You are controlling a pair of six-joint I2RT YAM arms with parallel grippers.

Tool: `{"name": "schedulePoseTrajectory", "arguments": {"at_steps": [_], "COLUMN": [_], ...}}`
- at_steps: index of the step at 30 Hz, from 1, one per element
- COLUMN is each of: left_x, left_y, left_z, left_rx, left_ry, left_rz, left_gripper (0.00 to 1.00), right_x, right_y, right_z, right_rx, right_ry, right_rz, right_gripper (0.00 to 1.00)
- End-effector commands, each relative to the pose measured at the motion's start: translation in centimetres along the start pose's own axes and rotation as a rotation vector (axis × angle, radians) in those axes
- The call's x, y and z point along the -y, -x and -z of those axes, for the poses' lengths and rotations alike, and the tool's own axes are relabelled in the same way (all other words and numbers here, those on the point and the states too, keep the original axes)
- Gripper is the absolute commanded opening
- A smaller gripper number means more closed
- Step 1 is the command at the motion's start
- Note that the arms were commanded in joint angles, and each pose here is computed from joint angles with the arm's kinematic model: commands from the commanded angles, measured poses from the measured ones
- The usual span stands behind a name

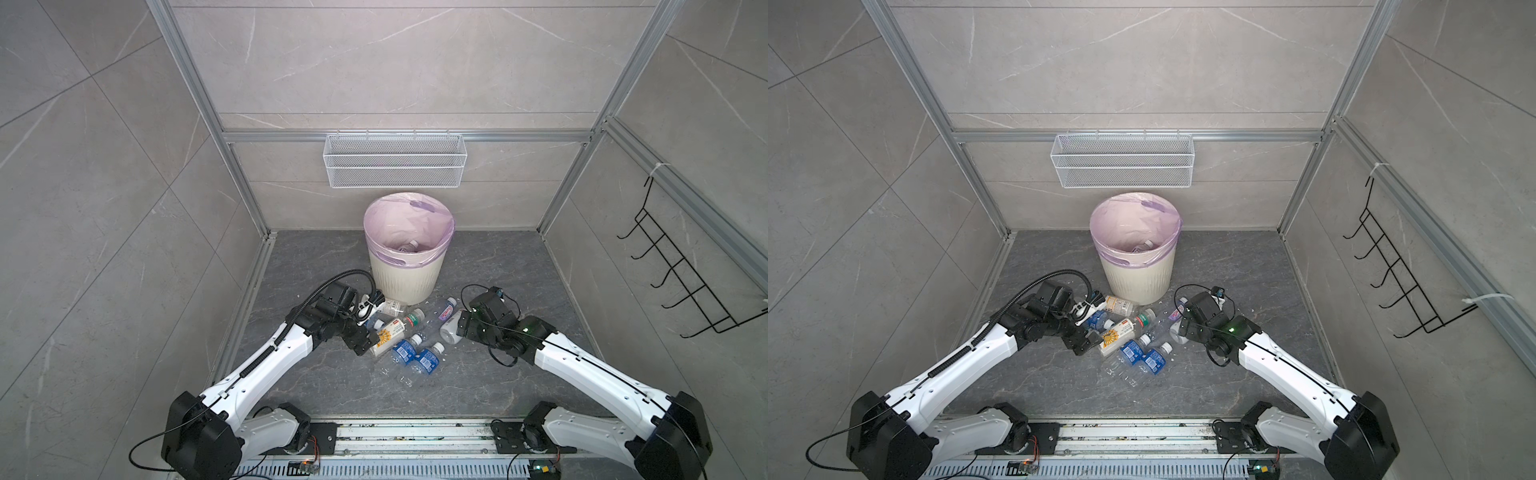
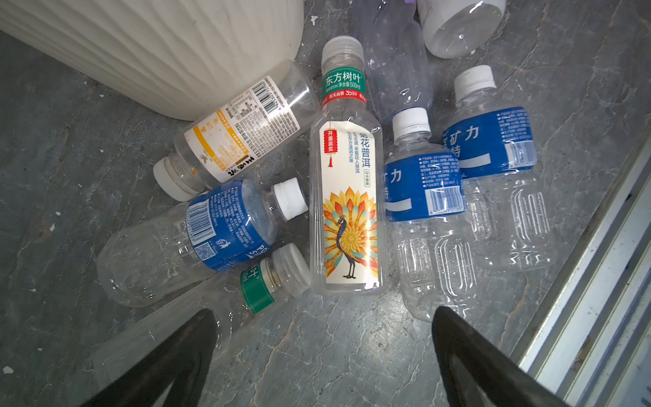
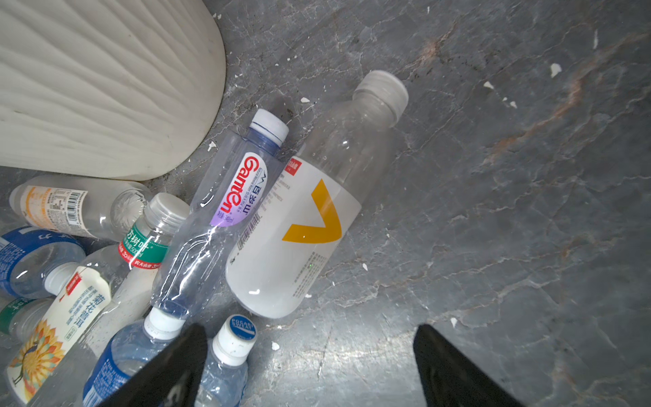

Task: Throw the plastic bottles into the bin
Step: 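Lower the right gripper toward the bottles while the left gripper approaches them, then close the right gripper on the white-labelled bottle with yellow mark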

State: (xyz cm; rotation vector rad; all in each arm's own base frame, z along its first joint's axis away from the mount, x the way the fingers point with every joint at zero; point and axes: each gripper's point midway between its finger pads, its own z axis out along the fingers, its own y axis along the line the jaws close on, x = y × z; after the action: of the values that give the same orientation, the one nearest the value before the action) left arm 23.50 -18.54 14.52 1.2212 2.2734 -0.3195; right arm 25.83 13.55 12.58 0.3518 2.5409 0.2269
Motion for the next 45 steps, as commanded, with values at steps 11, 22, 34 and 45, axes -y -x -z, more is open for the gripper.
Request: {"name": "schedulePoseTrajectory", "arguments": {"at_steps": [11, 22, 34, 45], "left_x": [-4.0, -7.9, -8.9, -9.6], "left_y": [-1.4, -3.8, -4.9, -5.5], "left_z": [0.7, 1.8, 2.1, 2.1], "left_rx": [0.072, 0.149, 0.167, 0.165], "left_ry": [0.079, 0.125, 0.139, 0.158], "left_rz": [0.131, 0.339, 0.404, 0.44], "left_gripper": [0.99, 1.0, 0.99, 1.0], "right_x": [-0.9, -0.3, 1.3, 2.1], "right_y": [0.2, 0.3, -0.6, -1.6], "right_z": [-4.9, -7.7, -9.2, -10.0], "right_rx": [-0.051, -0.093, -0.117, -0.134], "right_ry": [0.033, 0.01, -0.023, -0.044], "right_rz": [-0.165, -0.199, -0.222, -0.212], "right_gripper": [0.97, 0.96, 0.89, 0.79]}}
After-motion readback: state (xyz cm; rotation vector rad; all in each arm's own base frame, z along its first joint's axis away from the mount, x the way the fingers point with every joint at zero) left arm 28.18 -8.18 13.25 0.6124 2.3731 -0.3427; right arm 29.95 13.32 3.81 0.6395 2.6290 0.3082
